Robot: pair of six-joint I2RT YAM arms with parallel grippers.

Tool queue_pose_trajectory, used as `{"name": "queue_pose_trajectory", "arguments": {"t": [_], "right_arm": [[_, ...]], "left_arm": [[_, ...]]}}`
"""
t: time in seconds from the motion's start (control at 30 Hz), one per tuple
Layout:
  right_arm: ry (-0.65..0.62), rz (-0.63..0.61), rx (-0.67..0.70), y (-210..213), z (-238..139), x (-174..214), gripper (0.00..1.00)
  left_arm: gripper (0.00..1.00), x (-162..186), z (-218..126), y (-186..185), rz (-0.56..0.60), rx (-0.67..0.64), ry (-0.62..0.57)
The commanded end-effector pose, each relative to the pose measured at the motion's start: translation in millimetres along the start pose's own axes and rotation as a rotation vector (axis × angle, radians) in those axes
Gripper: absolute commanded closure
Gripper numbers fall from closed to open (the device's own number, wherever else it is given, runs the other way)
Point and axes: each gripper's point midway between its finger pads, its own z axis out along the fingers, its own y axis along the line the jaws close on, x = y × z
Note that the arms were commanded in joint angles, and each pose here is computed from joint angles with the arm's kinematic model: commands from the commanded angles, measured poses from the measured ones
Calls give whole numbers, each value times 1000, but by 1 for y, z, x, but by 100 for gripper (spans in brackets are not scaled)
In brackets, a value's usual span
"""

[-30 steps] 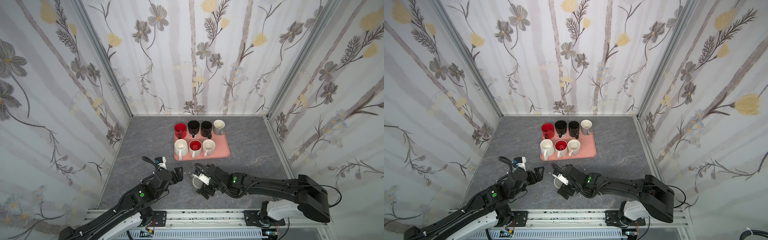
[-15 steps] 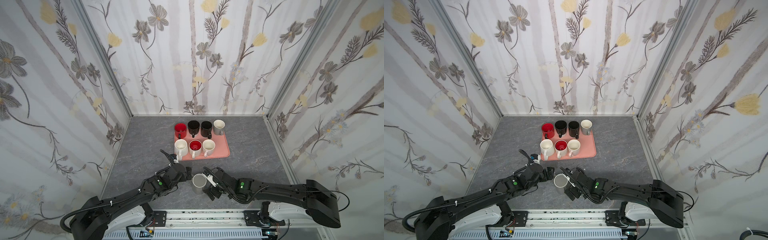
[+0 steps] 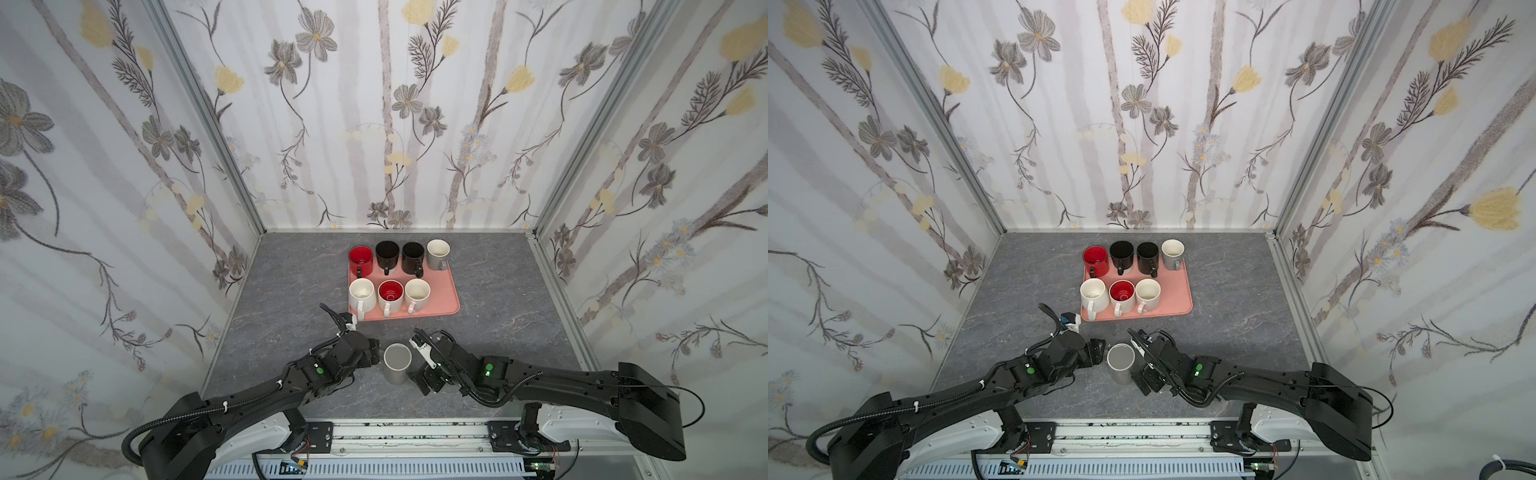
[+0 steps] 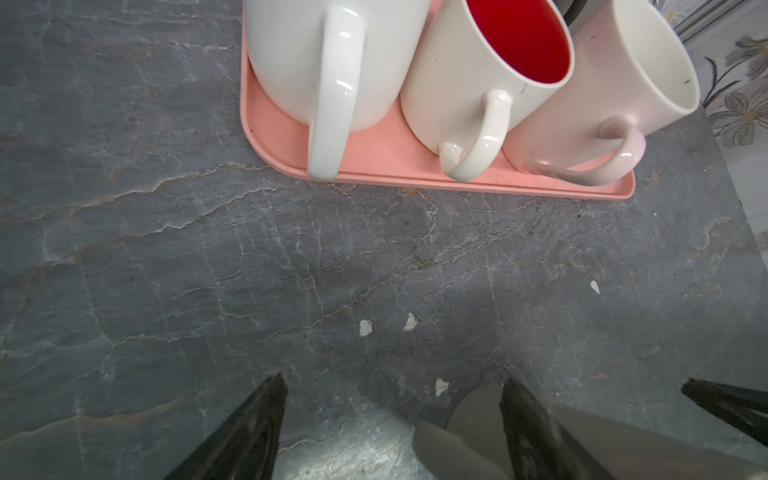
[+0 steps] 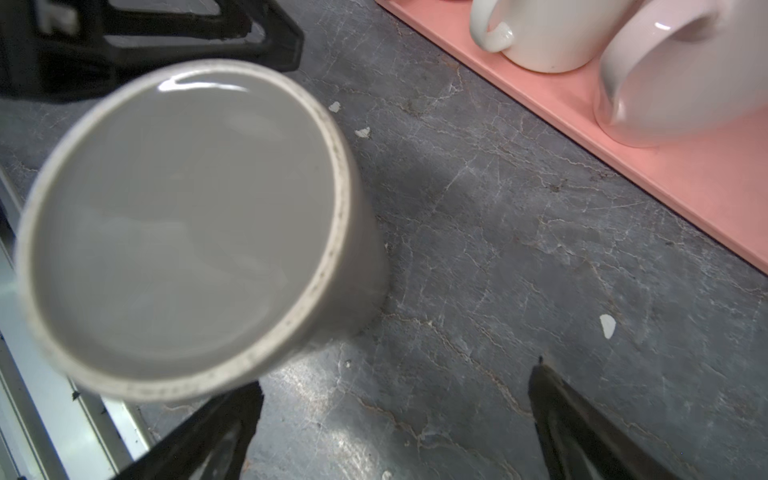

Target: Turn the mug right side up

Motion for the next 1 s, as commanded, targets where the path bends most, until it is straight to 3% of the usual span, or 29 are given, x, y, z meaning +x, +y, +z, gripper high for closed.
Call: {"name": "queue_pose_trajectory", "arguments": {"t": [0.0,0.3,0.47,0.67,0.87,0.97], "right_arm": [[-60,48,57,-13,1,-16,0],[-85,92,110,-32,2,-27,0],[-129,114,102,-32,-9,-36,0],[-189,174,139,-45,-25,-38,0],[-235,224,146,-55,-37,-39,0],[-242,234,143,-57,-40,-39,0]], "left_arm": [[21,18,-4,-5,-39,60,71],[24,45,-19,-16,-85,130,141],[21,35,-34,-10,-46,75,75],[20,21,-52,-42,107,97,-21],[40,30,-43,-68,335,28,-42],[42,32,-36,-70,382,-7,-37]]}}
